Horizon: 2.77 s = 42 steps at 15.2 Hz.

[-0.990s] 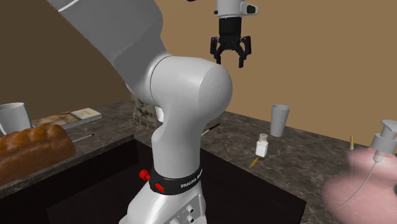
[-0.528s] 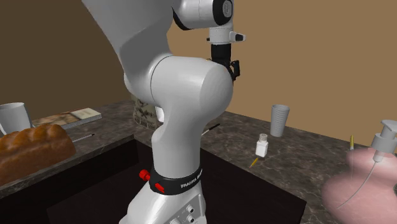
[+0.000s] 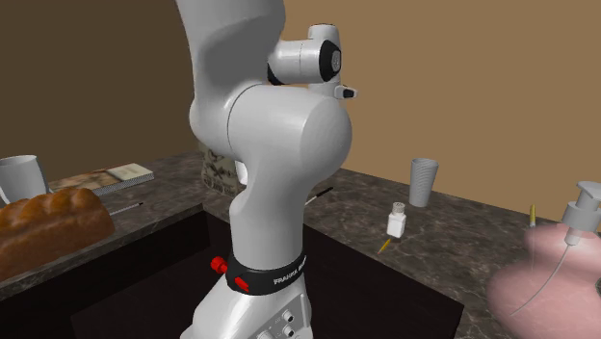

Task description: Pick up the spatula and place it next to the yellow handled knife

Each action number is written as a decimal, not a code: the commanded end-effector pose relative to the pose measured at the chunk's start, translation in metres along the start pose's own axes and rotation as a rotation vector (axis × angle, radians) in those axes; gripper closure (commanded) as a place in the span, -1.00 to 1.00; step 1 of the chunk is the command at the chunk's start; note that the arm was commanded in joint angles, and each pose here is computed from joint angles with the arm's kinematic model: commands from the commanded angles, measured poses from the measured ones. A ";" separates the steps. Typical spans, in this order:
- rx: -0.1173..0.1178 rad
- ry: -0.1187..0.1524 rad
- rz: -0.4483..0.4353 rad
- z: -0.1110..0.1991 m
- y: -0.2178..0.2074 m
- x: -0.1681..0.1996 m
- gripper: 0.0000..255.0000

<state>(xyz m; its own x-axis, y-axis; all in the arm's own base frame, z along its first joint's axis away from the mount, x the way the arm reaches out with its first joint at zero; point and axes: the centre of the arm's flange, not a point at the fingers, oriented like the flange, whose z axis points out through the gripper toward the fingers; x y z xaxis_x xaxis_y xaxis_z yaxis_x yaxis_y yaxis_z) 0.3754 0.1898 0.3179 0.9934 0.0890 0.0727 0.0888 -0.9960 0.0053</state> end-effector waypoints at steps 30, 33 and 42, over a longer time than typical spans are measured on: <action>0.005 -0.006 0.010 0.187 -0.079 0.028 1.00; 0.005 -0.006 0.010 0.187 -0.079 0.028 1.00; 0.005 -0.006 0.010 0.161 -0.079 0.030 1.00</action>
<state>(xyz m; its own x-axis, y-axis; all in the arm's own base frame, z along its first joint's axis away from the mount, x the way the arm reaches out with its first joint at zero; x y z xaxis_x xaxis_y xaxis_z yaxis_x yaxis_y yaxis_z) 0.4109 0.2721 0.1544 0.9946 0.0793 0.0667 0.0795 -0.9968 -0.0007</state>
